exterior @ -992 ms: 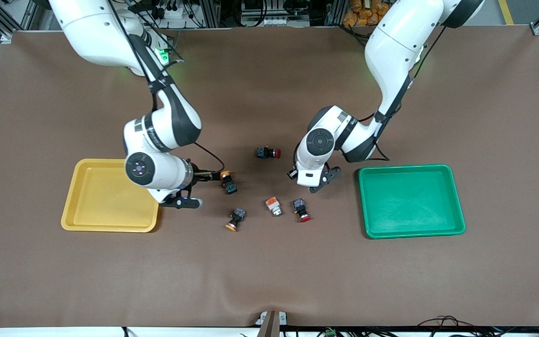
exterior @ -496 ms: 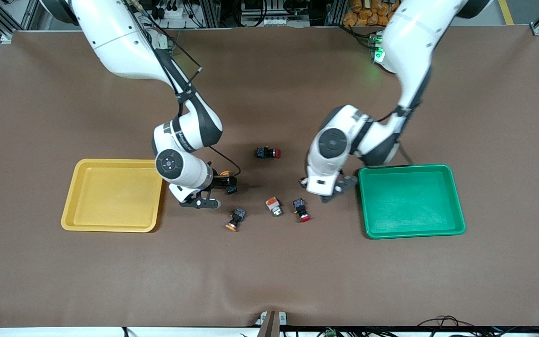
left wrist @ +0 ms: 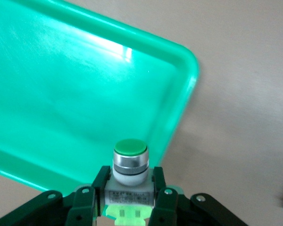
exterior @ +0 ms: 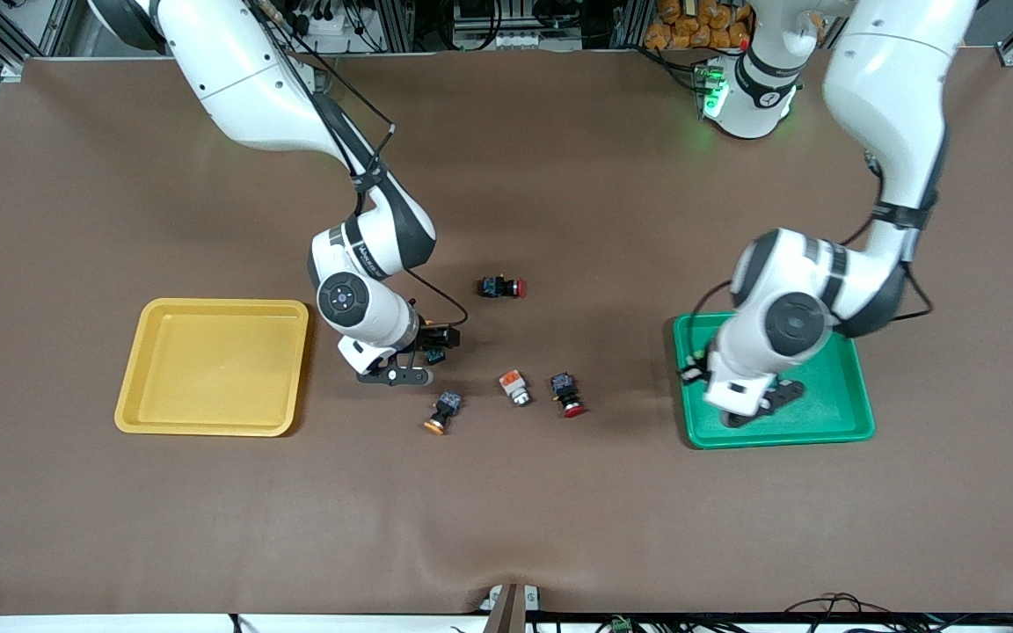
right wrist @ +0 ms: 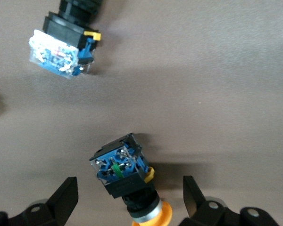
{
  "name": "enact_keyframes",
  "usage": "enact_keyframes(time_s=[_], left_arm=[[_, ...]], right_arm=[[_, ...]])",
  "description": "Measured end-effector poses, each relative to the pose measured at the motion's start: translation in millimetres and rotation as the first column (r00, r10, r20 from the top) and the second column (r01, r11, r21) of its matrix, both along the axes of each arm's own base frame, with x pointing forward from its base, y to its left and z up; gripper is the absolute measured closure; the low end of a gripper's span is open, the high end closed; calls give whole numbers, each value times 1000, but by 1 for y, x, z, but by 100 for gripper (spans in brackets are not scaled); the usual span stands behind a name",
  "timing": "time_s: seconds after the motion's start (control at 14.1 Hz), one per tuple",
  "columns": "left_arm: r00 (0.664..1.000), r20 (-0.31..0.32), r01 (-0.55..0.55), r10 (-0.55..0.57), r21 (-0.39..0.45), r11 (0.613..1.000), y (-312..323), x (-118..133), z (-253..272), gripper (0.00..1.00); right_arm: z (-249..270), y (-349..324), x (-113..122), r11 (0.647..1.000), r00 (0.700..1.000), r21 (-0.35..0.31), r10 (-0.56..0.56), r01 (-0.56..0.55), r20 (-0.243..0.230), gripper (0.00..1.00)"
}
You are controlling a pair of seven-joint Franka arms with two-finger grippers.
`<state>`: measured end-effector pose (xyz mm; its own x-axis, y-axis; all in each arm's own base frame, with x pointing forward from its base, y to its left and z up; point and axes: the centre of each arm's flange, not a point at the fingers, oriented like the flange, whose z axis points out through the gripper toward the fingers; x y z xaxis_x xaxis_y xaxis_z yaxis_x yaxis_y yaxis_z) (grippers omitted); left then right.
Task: Place green and yellow buttons in trays
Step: 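Place the green button in the green tray with the left gripper, then place the yellow button in the yellow tray with the right gripper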
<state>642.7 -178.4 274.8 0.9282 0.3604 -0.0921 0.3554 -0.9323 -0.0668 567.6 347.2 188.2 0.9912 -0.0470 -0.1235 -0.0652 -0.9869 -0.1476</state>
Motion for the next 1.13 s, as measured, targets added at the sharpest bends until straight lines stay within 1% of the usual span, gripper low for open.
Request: enact_keyframes(time_s=[0.07, 0.14, 0.21, 0.28, 0.35, 0.43, 0.64, 0.78, 0.85, 0.92, 0.99, 1.13], left_arm=[[1000, -6, 27, -27, 0, 1000, 18, 4, -3, 59], [998, -9, 58, -58, 20, 998, 35, 6, -8, 59], [996, -9, 88, -88, 62, 994, 52, 9, -12, 59], [994, -10, 108, -107, 100, 989, 65, 11, -17, 59], [993, -15, 119, -118, 125, 985, 77, 12, -22, 59], [991, -24, 130, -128, 135, 982, 86, 13, -28, 59], [986, -41, 166, -163, 126, 978, 116, 17, -43, 59], [983, -48, 180, -175, 114, 977, 136, 18, -52, 59], [983, -50, 180, -176, 111, 977, 142, 19, -55, 56], [983, -48, 182, -177, 108, 977, 143, 19, -56, 55], [982, -44, 185, -181, 106, 977, 141, 19, -55, 48], [980, -33, 199, -197, 99, 975, 129, 21, -51, 29]], right_arm=[[-3, 2, -1, 1000, 1000, 0, 3, -3, 2, 6], [-5, 4, -2, 1000, 1000, 0, 5, -5, 4, 18], [-6, 6, -4, 1000, 1000, -1, 8, -8, 4, 28], [-7, 6, -4, 1000, 1000, -1, 9, -9, 4, 41], [-7, 6, -4, 1000, 1000, -2, 9, -9, 4, 52], [-6, 4, -3, 1000, 1000, -5, 8, -8, -1, 56], [5, -8, 2, 1000, 999, -25, -1, 0, -39, 56], [35, -35, 15, 999, 997, -35, -32, 29, -71, 56], [54, -54, 24, 998, 996, -33, -48, 46, -80, 56], [73, -74, 31, 998, 995, -25, -56, 54, -83, 56], [90, -93, 38, 998, 994, -18, -64, 63, -84, 56], [114, -133, 49, 996, 993, -8, -87, 86, -84, 56]])
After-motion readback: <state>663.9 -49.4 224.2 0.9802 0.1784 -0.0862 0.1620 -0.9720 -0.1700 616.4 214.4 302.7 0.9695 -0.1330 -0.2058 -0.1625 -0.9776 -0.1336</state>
